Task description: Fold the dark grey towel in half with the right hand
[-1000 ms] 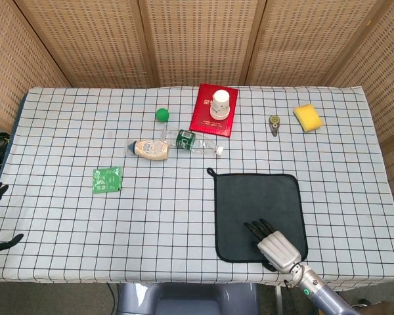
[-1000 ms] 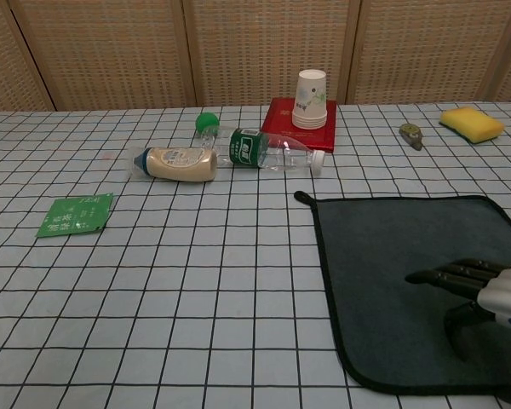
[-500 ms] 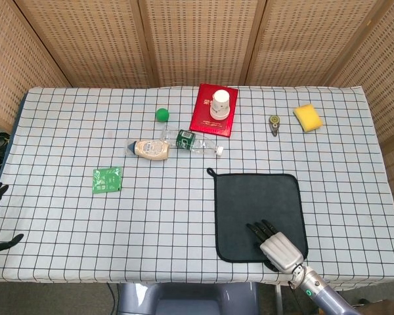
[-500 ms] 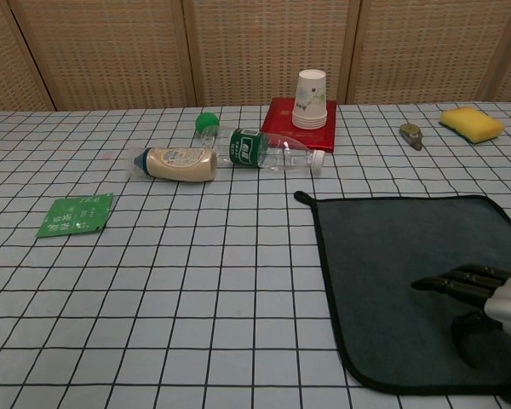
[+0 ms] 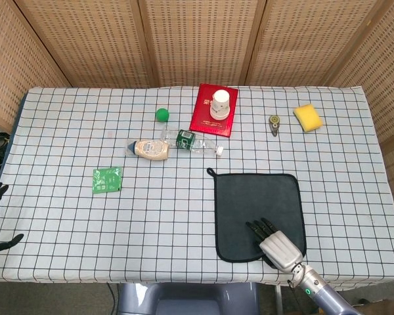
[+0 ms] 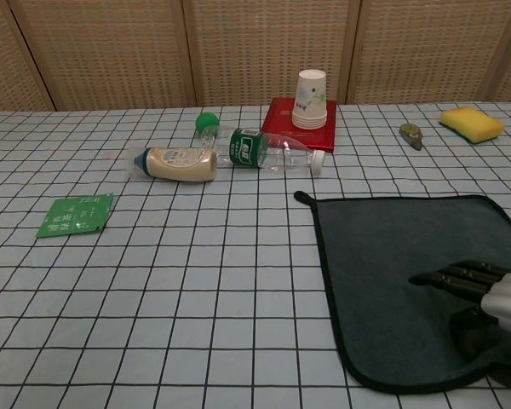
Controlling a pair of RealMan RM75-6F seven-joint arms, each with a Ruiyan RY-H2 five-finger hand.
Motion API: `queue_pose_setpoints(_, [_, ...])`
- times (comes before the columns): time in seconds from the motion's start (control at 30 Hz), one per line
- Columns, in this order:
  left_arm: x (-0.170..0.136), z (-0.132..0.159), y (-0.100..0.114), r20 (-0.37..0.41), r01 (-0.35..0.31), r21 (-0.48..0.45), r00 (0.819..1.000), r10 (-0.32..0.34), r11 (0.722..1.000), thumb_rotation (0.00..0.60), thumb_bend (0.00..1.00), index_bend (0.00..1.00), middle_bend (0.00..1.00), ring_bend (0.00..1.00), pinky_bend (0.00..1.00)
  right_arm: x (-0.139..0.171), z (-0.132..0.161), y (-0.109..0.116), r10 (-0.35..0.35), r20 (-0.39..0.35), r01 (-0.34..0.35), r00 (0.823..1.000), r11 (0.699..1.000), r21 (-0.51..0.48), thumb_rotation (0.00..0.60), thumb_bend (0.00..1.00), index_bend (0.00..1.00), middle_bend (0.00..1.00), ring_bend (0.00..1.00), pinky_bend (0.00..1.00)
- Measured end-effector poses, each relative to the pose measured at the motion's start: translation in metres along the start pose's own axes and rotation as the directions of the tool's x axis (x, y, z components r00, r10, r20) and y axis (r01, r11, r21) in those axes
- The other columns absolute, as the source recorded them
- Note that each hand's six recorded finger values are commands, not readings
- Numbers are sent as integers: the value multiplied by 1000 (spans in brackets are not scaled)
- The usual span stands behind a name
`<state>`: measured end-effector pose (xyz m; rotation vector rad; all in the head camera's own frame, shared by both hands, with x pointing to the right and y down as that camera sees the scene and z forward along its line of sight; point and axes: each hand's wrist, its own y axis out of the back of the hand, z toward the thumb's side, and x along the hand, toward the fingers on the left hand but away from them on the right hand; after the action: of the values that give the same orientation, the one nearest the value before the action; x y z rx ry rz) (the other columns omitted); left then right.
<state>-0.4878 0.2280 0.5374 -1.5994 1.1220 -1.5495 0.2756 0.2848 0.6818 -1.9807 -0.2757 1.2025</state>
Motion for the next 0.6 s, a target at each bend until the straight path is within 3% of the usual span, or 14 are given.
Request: queue_pose_setpoints(0.6, [-1, 0, 1, 2, 0, -4, 1000, 0, 1000, 600, 0, 0, 0, 0, 0, -16, -11, 23, -41, 52, 45, 998, 996, -75, 600, 612, 586, 0, 0, 0])
